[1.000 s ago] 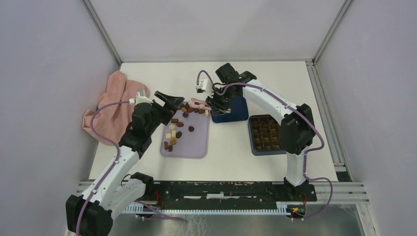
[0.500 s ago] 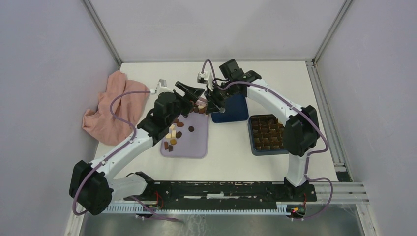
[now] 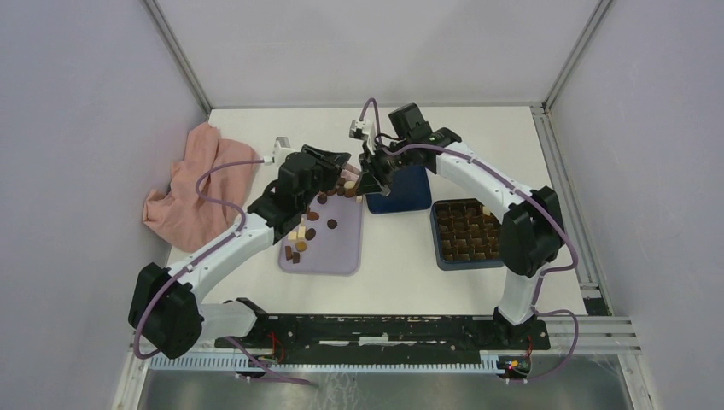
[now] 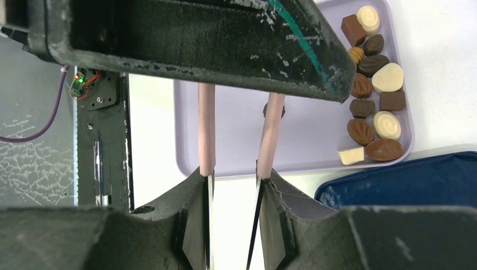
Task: Pack the chocolate
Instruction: Adjust the clamp.
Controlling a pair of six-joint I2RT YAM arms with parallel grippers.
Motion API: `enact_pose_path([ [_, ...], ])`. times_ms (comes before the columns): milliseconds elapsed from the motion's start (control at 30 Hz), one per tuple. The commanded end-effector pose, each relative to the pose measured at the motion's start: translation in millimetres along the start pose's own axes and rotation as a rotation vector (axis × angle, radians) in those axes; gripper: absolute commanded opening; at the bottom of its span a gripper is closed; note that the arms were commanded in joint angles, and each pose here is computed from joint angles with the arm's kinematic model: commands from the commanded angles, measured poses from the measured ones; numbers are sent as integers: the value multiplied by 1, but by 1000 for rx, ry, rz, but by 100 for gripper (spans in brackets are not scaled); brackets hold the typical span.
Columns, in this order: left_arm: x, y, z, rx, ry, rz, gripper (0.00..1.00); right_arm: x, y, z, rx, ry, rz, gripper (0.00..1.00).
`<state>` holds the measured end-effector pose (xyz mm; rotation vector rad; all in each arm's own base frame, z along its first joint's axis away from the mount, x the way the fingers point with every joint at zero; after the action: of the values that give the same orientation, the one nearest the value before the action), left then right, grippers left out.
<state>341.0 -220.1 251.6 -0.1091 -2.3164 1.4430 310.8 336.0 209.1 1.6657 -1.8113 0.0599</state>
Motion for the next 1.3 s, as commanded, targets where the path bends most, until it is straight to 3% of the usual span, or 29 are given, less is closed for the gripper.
enact_pose_path([
  [0,-1,-24,-9,101,-28,37,5,15,15,-26,59,-127,-37,37],
  [333,4,-20,-7,236,-16,21,2,20,27,-27,-1,-280,-138,41],
  [767,2,-17,-1,257,10,12,2,11,27,-22,47,-263,-127,45],
  [933,3,-18,0,255,16,15,4,7,24,-19,90,-239,-84,42],
  [1033,3,-18,-1,243,14,7,26,7,18,-20,78,-234,-48,38],
  [1167,6,-10,1,205,23,-35,69,8,13,-22,59,-229,-26,37],
  [1267,10,-3,1,175,24,-65,87,10,9,-23,47,-232,-17,37],
])
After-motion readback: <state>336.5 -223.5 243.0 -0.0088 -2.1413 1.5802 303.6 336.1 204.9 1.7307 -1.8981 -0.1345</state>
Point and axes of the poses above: each gripper's point midway between its finger pads, its own x axis back along the fingers, its own y axis along the line the jaws close on, z = x × y, the point moved 2 cm from there along x, back along the fingers, and after that the axes turned 6 degrees about -x, right-handed, at the moved point
